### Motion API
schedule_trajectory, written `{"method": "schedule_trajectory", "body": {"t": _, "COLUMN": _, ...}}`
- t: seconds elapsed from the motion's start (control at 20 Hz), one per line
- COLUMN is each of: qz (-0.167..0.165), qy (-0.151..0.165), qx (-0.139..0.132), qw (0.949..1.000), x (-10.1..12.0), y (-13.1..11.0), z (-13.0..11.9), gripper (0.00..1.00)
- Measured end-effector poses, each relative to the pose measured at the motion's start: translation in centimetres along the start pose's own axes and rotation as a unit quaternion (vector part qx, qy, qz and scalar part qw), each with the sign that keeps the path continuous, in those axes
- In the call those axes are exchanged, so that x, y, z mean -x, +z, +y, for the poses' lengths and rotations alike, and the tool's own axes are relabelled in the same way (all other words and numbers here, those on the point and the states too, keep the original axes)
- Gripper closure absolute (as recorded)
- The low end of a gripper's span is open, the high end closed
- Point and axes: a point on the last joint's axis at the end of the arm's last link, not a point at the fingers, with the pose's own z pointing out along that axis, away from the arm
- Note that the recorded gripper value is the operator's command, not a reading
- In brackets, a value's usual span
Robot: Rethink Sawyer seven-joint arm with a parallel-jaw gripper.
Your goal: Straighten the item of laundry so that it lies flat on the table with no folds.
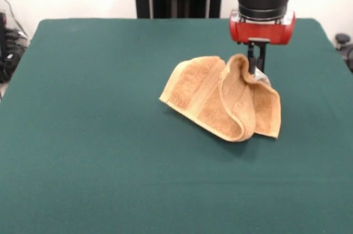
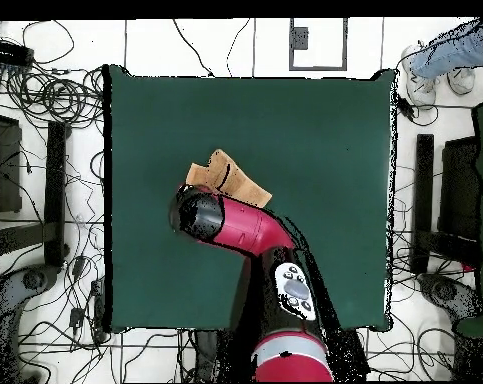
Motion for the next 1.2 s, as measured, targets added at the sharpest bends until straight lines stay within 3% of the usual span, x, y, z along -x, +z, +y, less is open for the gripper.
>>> {"method": "schedule_trajectory", "body": {"t": 0.25, "qz": 0.053, "qy": 0.039, "qx": 0.008, "qw": 0.9978, "x": -1.7, "y": 0.1, "z": 0.7, "gripper": 1.0}}
{"method": "schedule_trajectory", "body": {"t": 0.5, "qz": 0.078, "qy": 0.067, "qx": 0.014, "qw": 0.9946, "x": -2.5, "y": 0.1, "z": 1.0, "gripper": 1.0}}
{"method": "schedule_trajectory", "body": {"t": 0.6, "qz": 0.089, "qy": 0.098, "qx": 0.016, "qw": 0.9911, "x": -3.2, "y": 0.2, "z": 1.0, "gripper": 1.0}}
{"method": "schedule_trajectory", "body": {"t": 0.85, "qz": 0.104, "qy": 0.137, "qx": 0.013, "qw": 0.9849, "x": -4.8, "y": 0.5, "z": 1.3, "gripper": 1.0}}
{"method": "schedule_trajectory", "body": {"t": 1.0, "qz": 0.103, "qy": 0.166, "qx": 0.007, "qw": 0.9807, "x": -6.2, "y": 0.8, "z": 1.4, "gripper": 1.0}}
{"method": "schedule_trajectory", "body": {"t": 1.2, "qz": 0.071, "qy": 0.202, "qx": -0.003, "qw": 0.9768, "x": -7.5, "y": 0.8, "z": 0.7, "gripper": 1.0}}
